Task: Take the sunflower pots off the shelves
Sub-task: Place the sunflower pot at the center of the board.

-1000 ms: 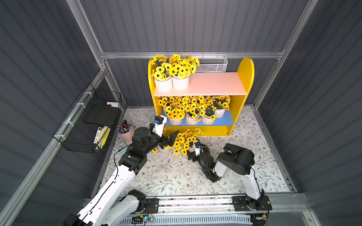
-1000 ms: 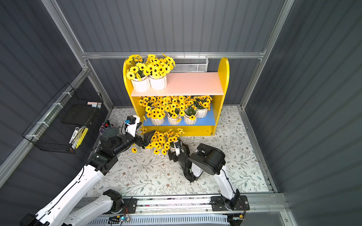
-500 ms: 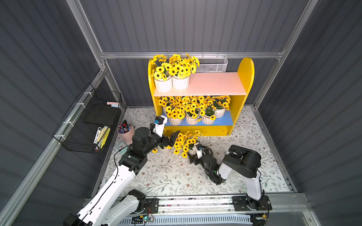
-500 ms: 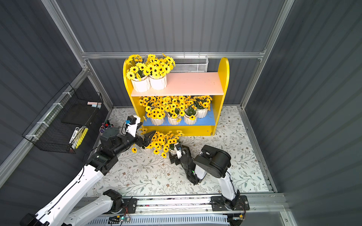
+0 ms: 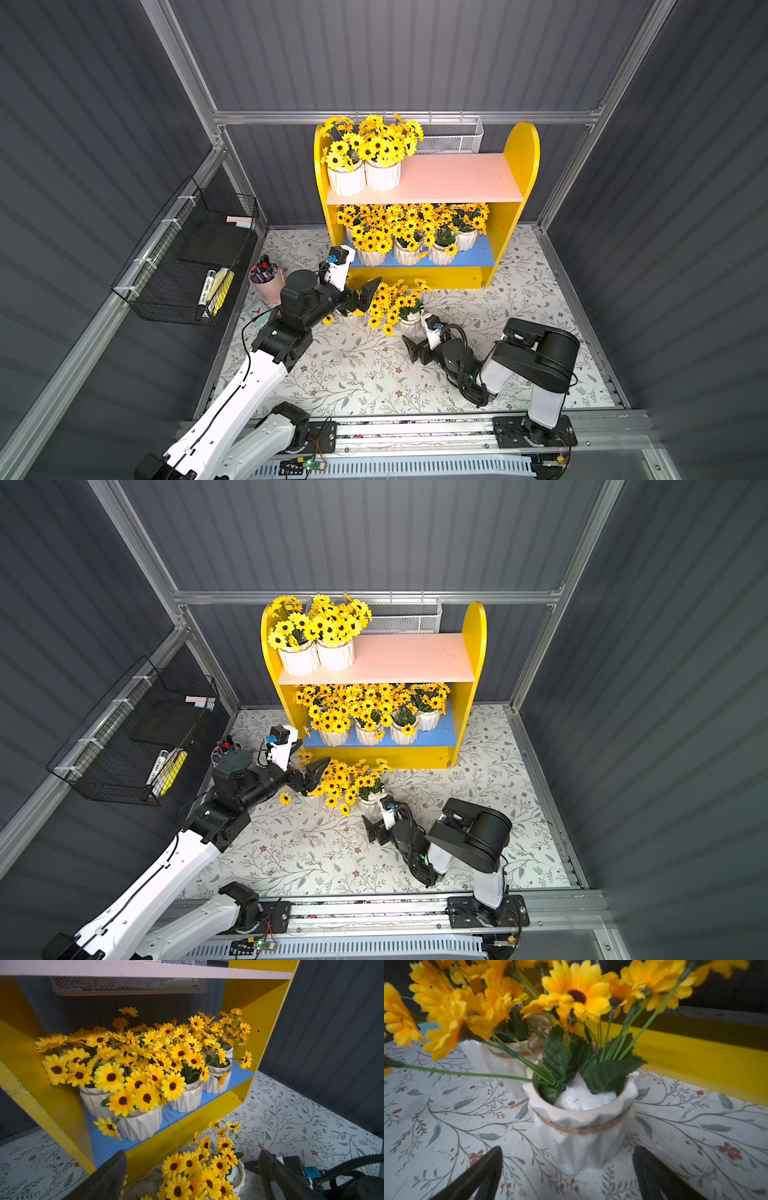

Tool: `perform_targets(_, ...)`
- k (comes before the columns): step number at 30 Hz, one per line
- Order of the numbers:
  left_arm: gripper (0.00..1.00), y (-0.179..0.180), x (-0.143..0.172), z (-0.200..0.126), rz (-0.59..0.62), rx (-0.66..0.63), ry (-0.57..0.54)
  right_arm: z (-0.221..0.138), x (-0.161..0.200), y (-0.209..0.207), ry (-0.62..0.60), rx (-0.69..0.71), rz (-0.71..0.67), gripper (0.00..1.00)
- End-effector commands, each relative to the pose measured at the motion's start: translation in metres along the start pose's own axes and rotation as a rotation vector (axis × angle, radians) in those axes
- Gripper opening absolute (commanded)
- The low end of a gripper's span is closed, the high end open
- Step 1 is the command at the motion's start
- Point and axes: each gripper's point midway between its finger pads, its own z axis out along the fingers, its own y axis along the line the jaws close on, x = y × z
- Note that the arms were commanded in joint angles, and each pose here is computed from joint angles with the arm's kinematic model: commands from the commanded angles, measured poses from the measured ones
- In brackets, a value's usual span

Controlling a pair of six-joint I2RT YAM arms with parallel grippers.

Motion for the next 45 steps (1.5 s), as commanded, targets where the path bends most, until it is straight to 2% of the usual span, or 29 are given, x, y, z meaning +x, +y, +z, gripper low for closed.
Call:
perform_targets(1,0.99,-0.006,-0.005,-0.001,0.021,0.029,-0.013,0.0,0.017,-0.017,0.098,0.108,0.079,0.99)
perform_targets(4,1.0,-0.006,-0.006,-0.003,0.024,0.023,-0.018,0.008,0.007,-0.021,0.075,0.138,0.053,0.99)
perform_targets(7,0.99,-0.004,-0.006,-0.004,0.027,0.009,-0.018,0.018,0.002,-0.028,0.063,0.159,0.061,0.94)
perform_targets(24,1.0,-0.003,-0.003,-0.001,0.031,0.007,-0.008,0.053,-0.003,-0.003,0.038,-0.008,0.015,0.87)
perform_targets(29,0.99,-0.002,-0.003,-0.001,0.03,0.006,-0.005,0.058,-0.01,-0.007,0.009,0.016,0.024,0.86)
perform_targets(35,0.99,-0.001,-0.002,0.0,0.028,0.001,0.0,0.047,-0.013,-0.02,-0.019,0.067,0.023,0.99)
perform_targets(39,0.99,0.0,-0.001,0.003,0.02,-0.001,0.004,0.03,-0.023,-0.015,-0.017,0.024,0.047,0.99)
perform_targets(43,0.99,-0.002,-0.011,0.005,0.0,0.009,0.004,0.011,-0.035,-0.009,0.058,-0.016,0.066,0.99)
perform_targets(45,0.99,-0.004,-0.019,0.005,-0.002,0.02,0.003,0.0,-0.036,-0.005,0.138,-0.038,0.054,0.99)
